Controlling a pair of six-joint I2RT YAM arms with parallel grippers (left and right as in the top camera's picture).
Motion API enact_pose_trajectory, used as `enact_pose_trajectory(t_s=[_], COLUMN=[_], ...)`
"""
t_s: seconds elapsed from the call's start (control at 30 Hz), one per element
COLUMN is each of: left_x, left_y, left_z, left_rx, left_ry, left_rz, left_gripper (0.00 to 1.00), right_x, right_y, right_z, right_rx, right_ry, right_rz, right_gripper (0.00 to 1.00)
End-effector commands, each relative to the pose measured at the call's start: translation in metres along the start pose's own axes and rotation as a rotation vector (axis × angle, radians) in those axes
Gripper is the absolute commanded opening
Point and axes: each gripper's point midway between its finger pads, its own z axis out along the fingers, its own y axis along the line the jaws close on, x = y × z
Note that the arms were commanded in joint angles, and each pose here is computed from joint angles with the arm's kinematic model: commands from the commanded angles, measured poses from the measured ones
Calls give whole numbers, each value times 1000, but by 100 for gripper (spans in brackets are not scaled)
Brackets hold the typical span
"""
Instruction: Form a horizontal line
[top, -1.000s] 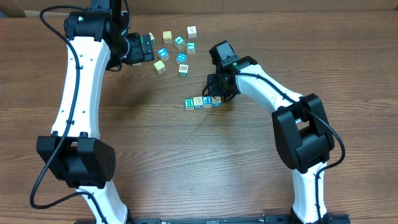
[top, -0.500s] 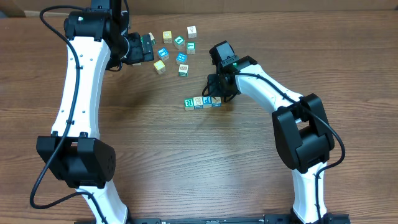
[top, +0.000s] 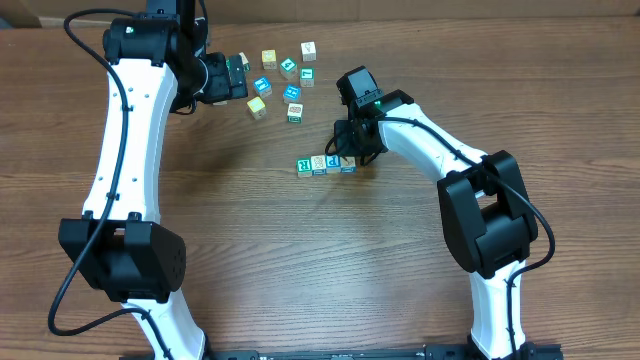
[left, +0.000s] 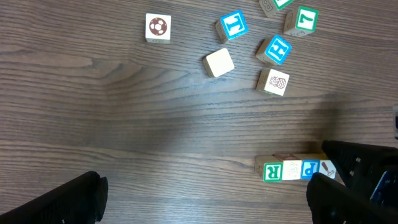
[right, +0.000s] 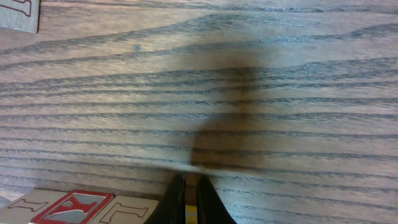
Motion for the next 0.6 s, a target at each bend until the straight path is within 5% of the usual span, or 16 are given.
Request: enact_pose_trajectory(t_s=[0.0, 0.57], left_x=[-1, -1], left_y=[0, 0], left_z=[1, 1], left_rx=[-5, -5], left_ry=[-3, -3], left_rz=[-8, -8], left_gripper=[100, 100], right_x=[3, -28], right_y=[-1, -14], right_z=[5, -2], right_rx=[2, 51], right_ry=[11, -102], right_rz=[-13, 43], right_gripper=[4, 5])
